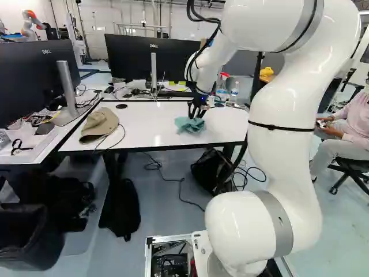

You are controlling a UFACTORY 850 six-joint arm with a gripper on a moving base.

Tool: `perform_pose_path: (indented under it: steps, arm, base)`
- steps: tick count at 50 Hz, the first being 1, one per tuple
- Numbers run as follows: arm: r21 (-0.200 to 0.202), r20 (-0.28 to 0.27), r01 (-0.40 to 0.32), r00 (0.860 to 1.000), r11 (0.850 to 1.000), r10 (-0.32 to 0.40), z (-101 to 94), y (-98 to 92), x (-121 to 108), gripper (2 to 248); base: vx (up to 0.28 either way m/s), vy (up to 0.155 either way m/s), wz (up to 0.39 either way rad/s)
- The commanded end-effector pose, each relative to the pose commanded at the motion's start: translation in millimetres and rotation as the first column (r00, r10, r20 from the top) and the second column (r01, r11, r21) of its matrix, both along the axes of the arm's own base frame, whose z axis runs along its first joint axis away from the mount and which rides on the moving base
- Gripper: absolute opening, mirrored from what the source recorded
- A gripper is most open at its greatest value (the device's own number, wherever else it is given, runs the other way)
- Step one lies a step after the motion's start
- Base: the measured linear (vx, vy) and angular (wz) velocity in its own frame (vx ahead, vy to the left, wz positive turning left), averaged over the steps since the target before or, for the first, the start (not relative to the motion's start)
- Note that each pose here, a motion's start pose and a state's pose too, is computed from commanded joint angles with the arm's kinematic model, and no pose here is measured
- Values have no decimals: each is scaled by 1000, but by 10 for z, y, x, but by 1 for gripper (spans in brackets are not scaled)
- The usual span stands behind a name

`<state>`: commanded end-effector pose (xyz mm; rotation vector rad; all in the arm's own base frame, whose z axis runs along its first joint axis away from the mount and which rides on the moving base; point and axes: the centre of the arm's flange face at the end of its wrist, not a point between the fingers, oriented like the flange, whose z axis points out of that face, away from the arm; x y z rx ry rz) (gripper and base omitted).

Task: Clean the table with the green towel

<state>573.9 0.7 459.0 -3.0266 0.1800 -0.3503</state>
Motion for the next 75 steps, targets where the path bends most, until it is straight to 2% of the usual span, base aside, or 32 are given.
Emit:
perform_pose_path:
  steps: [20,28,63,69,75]
  arm:
    - [0,18,-48,999,999,48,-3,284,240,41]
    - [0,21,-48,999,999,48,12,286,235,41]
    - [-1,95,-49,994,999,49,483,287,73,41]
    - [-1,109,-55,992,998,55,567,317,44,41]
    - [-1,110,-69,992,998,68,567,397,45,41]
  base:
    - [0,0,0]
    - [0,0,0]
    - [0,0,0]
    - [0,0,0]
    - [0,0,0]
